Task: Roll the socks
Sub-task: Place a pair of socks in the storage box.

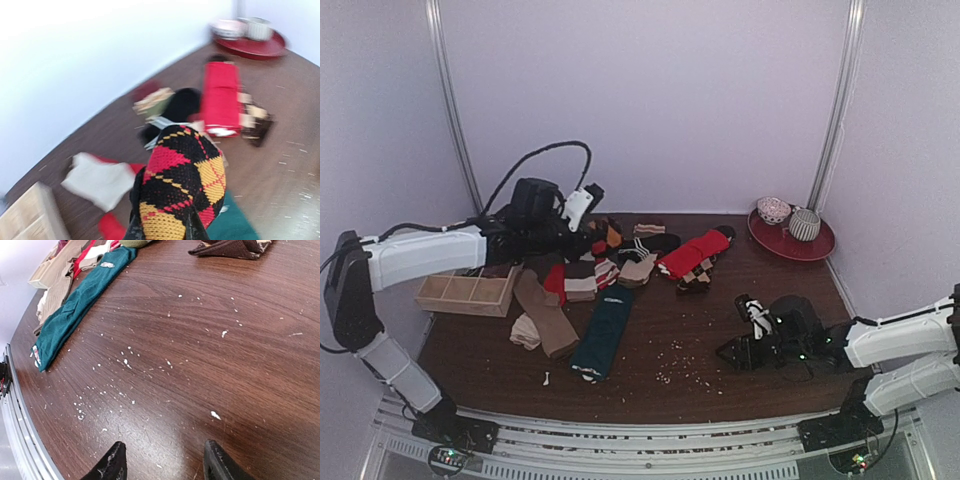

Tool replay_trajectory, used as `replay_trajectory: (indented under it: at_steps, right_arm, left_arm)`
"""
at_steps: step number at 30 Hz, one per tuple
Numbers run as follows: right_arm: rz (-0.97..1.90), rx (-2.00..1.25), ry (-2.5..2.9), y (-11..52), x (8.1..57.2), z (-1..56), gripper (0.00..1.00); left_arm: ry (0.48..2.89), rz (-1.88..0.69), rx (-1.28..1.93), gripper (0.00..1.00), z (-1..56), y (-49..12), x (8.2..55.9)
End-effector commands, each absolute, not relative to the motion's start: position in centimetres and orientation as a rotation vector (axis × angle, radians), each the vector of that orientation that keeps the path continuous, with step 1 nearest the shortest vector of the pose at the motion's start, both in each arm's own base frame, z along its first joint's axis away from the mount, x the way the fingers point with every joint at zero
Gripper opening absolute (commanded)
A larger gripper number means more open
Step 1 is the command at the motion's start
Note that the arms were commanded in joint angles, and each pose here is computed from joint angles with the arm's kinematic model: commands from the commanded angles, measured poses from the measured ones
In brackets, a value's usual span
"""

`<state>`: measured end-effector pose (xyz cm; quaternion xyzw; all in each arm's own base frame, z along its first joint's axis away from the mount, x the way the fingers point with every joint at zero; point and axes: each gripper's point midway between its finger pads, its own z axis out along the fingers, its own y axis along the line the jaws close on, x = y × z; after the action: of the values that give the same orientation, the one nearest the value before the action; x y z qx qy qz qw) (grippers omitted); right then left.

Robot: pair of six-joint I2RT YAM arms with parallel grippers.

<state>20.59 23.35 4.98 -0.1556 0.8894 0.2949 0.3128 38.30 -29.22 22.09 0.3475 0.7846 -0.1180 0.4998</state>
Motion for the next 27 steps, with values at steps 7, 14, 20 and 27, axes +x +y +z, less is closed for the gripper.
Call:
replay_trajectory:
  at_steps: [7,14,20,27]
  right_arm:
    - [0.938,-0.514,2.301,25.4,19.8,4.0,0.5]
    - [1.027,-0.587,2.306,26.7,19.2,3.3,0.47]
    - [1.046,-0.583,2.301,26.8,19.1,3.1,0.47]
    - [1.074,-0.579,2.295,27.2,19.2,3.3,0.46]
  left_arm:
    - [1.915,0.346,-0.006,0.0,25.3,-7.4,38.2]
    - [2.015,0.389,-0.117,0.0,21.5,-3.7,37.0]
    - [1.975,0.364,-0.055,0.0,22.3,-2.8,39.0]
    - [1.925,0.524,0.003,0.0,23.2,-0.3,44.0]
